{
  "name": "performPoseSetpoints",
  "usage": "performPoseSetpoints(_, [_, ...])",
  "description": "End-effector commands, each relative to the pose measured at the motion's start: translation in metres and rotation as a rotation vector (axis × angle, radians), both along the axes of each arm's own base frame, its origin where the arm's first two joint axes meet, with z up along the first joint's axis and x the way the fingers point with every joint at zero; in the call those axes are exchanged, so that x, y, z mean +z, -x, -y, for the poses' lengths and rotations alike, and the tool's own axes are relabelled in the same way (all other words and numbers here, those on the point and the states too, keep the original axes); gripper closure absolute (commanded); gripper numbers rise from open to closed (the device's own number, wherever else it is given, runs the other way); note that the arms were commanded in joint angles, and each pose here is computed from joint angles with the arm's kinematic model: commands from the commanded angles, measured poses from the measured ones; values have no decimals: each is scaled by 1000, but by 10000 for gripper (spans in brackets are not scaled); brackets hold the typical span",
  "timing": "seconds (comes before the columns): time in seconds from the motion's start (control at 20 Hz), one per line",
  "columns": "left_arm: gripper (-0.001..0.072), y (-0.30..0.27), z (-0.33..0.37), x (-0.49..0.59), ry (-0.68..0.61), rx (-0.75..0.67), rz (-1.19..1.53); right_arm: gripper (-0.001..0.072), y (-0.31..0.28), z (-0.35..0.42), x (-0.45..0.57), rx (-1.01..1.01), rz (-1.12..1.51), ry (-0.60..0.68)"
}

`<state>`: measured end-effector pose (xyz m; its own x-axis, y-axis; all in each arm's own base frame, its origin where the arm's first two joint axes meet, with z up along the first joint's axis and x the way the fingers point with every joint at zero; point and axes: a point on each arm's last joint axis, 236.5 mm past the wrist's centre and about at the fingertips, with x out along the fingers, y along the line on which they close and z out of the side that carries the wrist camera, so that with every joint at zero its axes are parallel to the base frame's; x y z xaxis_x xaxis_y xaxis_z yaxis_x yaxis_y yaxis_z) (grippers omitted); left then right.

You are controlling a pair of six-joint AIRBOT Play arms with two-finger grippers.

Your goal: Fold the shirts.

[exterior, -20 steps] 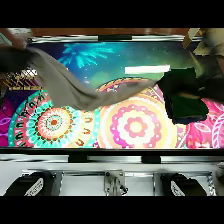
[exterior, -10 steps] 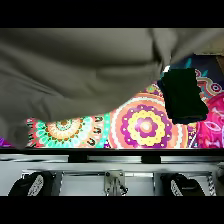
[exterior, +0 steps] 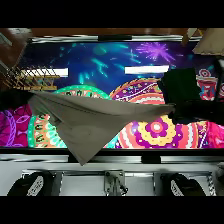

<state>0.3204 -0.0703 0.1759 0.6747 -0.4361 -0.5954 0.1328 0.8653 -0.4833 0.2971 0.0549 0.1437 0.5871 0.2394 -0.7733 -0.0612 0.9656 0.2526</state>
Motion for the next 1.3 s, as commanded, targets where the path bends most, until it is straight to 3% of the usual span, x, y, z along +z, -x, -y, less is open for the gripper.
performPoseSetpoints(0.0, [673, -12, 32, -90, 71, -11, -96, 641, -46, 15, -31, -224, 137, -121])
performPoseSetpoints(0.15, [673, -48, 55, -98, 73, 11, -23, 642, -69, 22, -10, -299, 260, -183])
performPoseSetpoints(0.3, [673, -98, 57, -65, 47, 71, 157, 642, -65, 20, -22, -293, 211, -174])
performPoseSetpoints(0.45, [674, -140, 59, -4, 35, 41, 271, 642, -58, 17, -38, -283, 140, -164])
performPoseSetpoints(0.7, [673, -166, 89, -48, 34, -101, 84, 641, -49, 6, -79, -274, -40, -185])
performPoseSetpoints(0.75, [628, -156, 98, -80, 43, -146, -29, 642, -49, 3, -87, -273, -68, -192])
performPoseSetpoints(0.8, [374, -140, 105, -105, 65, -187, -151, 642, -50, 1, -91, -275, -85, -203])
performPoseSetpoints(0.85, [7, -117, 111, -125, 94, -228, -289, 642, -50, 0, -92, -275, -89, -206])
performPoseSetpoints(1.05, [-7, -18, 88, -142, 81, -398, -693, 641, -43, 3, -97, -250, -113, -164])
performPoseSetpoints(1.1, [55, -2, 80, -139, 63, -399, -737, 641, -39, 4, -100, -244, -131, -150])
performPoseSetpoints(1.25, [45, 35, 77, -150, 49, -345, -751, 641, -27, 8, -109, -231, -184, -113])
